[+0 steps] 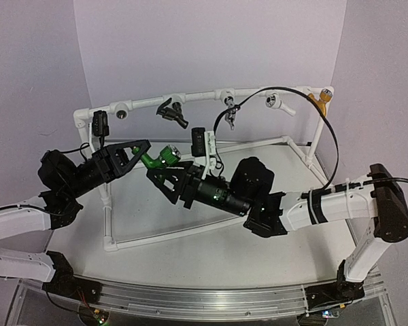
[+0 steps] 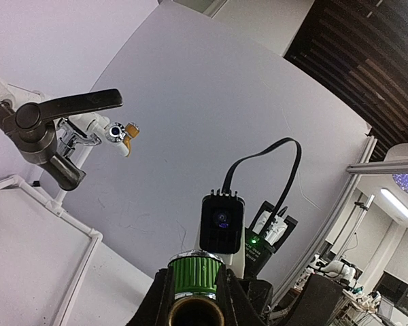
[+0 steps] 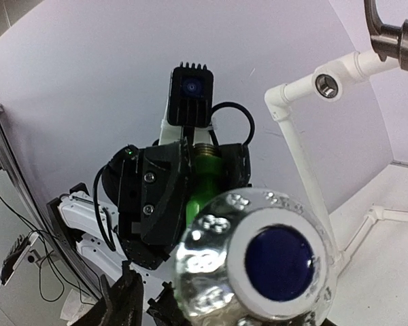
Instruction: Install the water faucets
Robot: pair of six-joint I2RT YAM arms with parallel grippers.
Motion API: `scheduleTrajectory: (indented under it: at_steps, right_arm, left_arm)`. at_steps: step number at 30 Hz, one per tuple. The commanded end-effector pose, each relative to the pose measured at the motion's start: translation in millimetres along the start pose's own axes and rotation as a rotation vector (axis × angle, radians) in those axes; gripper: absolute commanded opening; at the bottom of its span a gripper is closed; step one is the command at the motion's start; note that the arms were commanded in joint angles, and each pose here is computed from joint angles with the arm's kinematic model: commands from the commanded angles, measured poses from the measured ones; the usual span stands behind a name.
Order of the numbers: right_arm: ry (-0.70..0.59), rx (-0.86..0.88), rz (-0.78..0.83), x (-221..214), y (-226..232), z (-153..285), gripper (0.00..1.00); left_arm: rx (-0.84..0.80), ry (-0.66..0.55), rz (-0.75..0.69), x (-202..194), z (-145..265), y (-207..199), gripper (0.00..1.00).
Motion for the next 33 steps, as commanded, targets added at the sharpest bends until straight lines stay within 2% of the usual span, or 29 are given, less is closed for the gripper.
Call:
scheduleTrajectory:
  at_steps: [1, 8, 16, 18, 19, 20, 21, 22, 24, 25, 26, 30, 31, 33]
  right_arm:
    - [-0.168, 0.129, -0.006, 38, 25, -9, 0.51]
    - [-0.211, 0.172, -0.042, 43, 23, -16, 0.36]
    - [-0.215, 0.207, -0.053, 46, 16, -21, 0.38]
    - [-0.206, 0.224, -0.053, 47, 17, -22, 0.35]
    - [-0.2, 0.237, -0.051, 47, 18, -23, 0.28]
    - [-0.194, 0.244, -0.049, 48, 17, -24, 0.12]
    - [-0.19, 0.249, -0.05, 48, 16, -25, 0.01]
    - [-0.187, 0.249, -0.052, 48, 16, -25, 0.0]
    - [-0.184, 0.227, -0.051, 47, 10, -20, 0.0]
    - [-0.186, 0.194, -0.035, 45, 5, -16, 0.0]
    - [-0.187, 0.141, -0.008, 44, -2, -10, 0.0]
    - [-0.146, -0.117, 0.168, 48, -24, 12, 0.0]
    - [-0.126, -0.166, 0.236, 51, -25, 15, 0.0]
    - [-0.022, -0.27, 0.334, 49, -32, 20, 0.0]
  left_arm:
    - [-0.067, -0.065, -0.034, 11, -2, -13, 0.0]
    - [-0.093, -0.078, -0.05, 12, -3, -17, 0.0]
    - [-0.103, -0.088, -0.069, 13, -1, -21, 0.0]
    - [-0.103, -0.084, -0.066, 12, -1, -20, 0.0]
    - [-0.104, -0.083, -0.064, 12, -1, -20, 0.0]
    - [-0.1, -0.084, -0.061, 11, -1, -19, 0.0]
    - [-0.095, -0.084, -0.056, 11, -1, -18, 0.0]
    - [-0.083, -0.087, -0.044, 10, -1, -15, 0.03]
    - [-0.026, -0.097, -0.011, 7, 3, -5, 0.29]
    - [0.028, -0.097, 0.01, 5, 8, 2, 0.45]
    - [0.098, -0.092, 0.031, 4, 14, 11, 0.57]
    - [0.405, 0.014, -0.047, 5, 38, 30, 0.67]
    - [0.54, 0.063, -0.043, 3, 48, 40, 0.71]
    - [0.867, 0.079, -0.056, 7, 80, 65, 0.78]
Point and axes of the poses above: each gripper's point midway between its finger pads, its own z axis back along the fingers, its own y axis along the line the jaws close on, x = y × z, the point moved 5 cm from there along z, back along the fingers, and after that the axes turned 7 degrees about -z, right-handed, at the moved point
